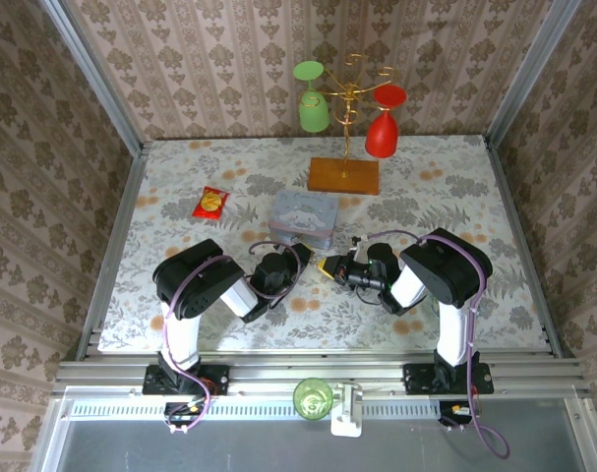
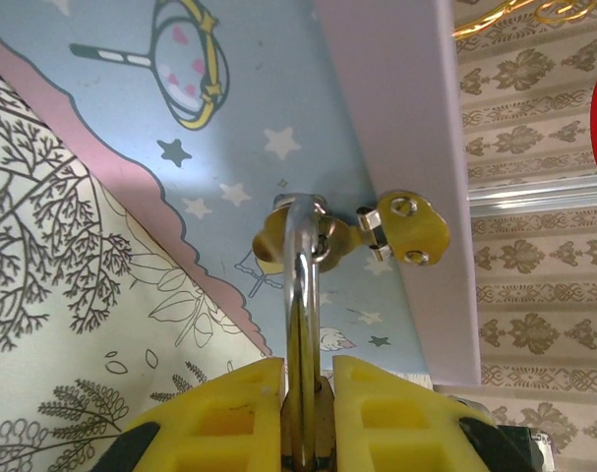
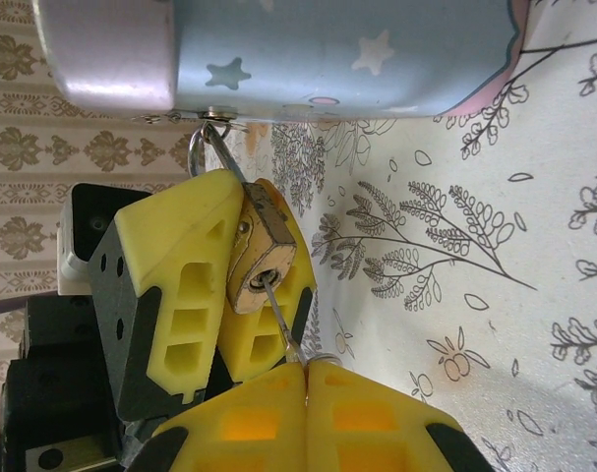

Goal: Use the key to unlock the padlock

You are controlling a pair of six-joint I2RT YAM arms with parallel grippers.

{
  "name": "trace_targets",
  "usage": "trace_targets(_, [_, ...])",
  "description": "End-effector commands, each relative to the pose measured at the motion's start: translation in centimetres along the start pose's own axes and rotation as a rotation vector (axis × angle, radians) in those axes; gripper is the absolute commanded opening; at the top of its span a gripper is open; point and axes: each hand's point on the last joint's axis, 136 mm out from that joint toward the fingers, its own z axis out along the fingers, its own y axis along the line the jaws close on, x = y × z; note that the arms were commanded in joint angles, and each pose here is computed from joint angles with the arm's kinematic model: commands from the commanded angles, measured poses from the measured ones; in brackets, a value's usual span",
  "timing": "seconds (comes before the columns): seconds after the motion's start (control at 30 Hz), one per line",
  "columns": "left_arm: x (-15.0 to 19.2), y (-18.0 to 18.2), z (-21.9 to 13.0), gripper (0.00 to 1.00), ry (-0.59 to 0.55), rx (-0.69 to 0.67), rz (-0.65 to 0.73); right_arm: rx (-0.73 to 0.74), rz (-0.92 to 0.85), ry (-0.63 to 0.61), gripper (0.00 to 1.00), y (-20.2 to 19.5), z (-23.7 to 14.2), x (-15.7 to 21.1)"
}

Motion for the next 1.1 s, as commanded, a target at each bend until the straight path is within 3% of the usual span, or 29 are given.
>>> trace_targets(0.0, [2.2,-2.5,-0.4,0.0,0.078,0.086,-0.002,-0.05,-0.019,-0.036,0.0,1.5,0.8,-1.6])
trace_targets(0.33, [2.7,-1.7,-0.3,0.0,0.101,0.07,-0.008,-0.089,0.044,0.026,0.0,2.1,0.7,-2.1])
trace_targets(0.67, [2.6,-2.9,-0.1,0.0,0.098,0.099,-0.008,-0.018,0.177,0.047,0.0,-1.4,1.5,-1.4])
trace_targets(0.83, [2.7,-3.0,0.0,0.0,0.101,0.101,-0.008,-0.039,0.144,0.006,0.0,-0.1,0.8,-2.6])
trace_targets(1.07, [3.3,-3.0,0.3,0.0,0.112,0.104,-0.012,-0.051,0.204,0.063,0.0,-0.3,2.6,-2.3])
